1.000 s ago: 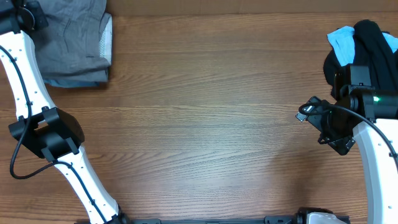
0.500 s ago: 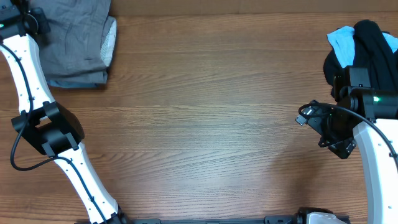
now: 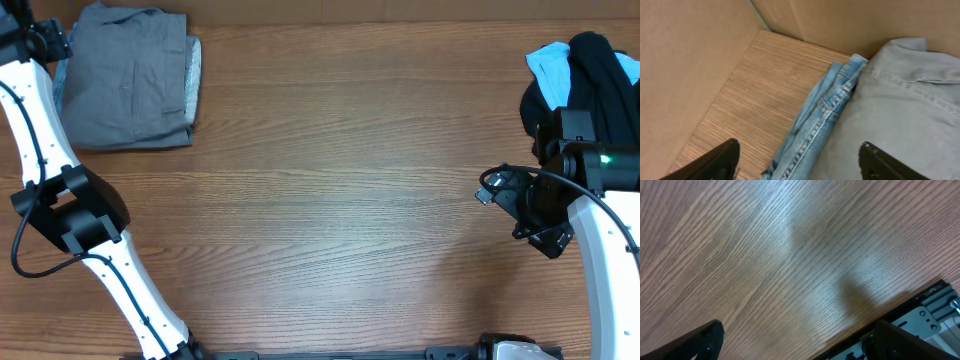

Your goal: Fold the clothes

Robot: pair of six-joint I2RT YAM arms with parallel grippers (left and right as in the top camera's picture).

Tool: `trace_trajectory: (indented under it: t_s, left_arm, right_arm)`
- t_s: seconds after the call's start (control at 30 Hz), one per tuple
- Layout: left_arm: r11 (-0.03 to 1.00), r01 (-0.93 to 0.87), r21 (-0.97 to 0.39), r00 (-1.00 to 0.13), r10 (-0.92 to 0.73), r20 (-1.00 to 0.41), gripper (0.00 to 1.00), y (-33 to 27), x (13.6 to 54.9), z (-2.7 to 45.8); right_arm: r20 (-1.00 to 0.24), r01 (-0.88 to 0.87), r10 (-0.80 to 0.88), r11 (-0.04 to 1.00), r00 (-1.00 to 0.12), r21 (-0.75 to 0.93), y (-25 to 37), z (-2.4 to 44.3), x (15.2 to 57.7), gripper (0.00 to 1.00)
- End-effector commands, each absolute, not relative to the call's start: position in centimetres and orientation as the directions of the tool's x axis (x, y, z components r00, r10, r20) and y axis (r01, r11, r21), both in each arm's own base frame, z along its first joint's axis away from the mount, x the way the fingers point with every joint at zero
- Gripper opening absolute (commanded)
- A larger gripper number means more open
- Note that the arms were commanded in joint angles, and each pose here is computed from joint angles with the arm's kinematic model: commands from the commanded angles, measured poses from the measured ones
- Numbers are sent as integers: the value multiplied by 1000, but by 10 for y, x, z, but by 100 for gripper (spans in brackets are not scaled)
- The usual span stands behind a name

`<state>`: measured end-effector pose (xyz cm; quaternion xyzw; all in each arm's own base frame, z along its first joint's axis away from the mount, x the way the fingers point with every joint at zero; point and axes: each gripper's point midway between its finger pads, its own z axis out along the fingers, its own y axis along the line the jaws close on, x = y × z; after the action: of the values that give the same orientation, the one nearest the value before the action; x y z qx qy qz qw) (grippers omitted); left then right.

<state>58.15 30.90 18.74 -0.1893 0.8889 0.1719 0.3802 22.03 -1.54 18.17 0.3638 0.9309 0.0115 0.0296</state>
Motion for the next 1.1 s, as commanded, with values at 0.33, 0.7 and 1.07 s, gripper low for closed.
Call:
trace_trajectory:
  t_s: [0.33, 0.7, 1.07]
  left_arm:
    - [953, -301, 20, -614, -178, -769, 26, 222, 615, 209]
    - [953, -298, 52, -698, -181, -693, 4, 220, 629, 125]
    - [889, -440, 125, -791, -318, -522, 4, 267, 586, 33]
  right_arm:
    - [-55, 681, 682, 731, -729, 38, -18, 181, 221, 100]
    - [-47, 682, 682, 731, -730, 32, -18, 181, 218, 100]
    - [-42, 682, 682, 731, -730, 28, -18, 181, 217, 100]
